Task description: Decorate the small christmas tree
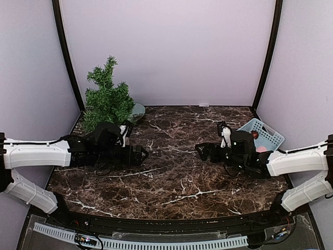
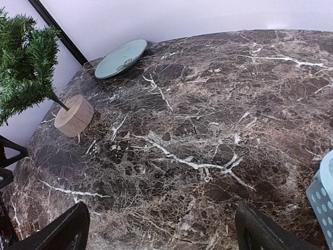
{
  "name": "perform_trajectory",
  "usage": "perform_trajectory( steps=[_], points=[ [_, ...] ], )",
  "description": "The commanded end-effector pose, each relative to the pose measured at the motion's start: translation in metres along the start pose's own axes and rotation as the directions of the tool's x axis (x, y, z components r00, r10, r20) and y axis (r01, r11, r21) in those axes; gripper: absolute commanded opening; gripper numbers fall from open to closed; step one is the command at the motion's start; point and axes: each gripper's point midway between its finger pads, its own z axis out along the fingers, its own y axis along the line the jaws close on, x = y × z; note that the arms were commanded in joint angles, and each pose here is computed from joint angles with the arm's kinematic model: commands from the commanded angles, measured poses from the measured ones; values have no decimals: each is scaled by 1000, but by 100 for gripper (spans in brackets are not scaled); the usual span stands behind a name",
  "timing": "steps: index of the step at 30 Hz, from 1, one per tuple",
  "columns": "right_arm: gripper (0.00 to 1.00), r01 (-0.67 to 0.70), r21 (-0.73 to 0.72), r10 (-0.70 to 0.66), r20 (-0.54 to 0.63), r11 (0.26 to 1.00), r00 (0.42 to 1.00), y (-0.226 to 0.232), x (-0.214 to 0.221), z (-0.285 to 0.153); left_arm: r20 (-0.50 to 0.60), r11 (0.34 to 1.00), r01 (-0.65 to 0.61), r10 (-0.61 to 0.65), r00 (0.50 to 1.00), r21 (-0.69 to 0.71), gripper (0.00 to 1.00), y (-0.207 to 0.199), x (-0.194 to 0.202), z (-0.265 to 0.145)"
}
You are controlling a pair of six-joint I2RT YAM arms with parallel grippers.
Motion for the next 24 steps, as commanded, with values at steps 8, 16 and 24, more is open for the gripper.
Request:
perform_trajectory(
  steps=[8, 16, 24],
  points=[
    [98, -15, -56, 17, 52, 998, 999, 13, -22, 9, 329, 984, 178, -164, 930, -14, 99, 46, -100, -87],
    [98, 11, -132, -5, 45, 991, 999, 23, -25, 7, 607, 948, 310, -207, 767, -69, 99, 112, -132, -174],
    [98, -7, -238, 15, 33, 971, 999, 32, -28, 3, 681, 849, 526, -360, 637, -43, 97, 200, -148, -191]
  ],
)
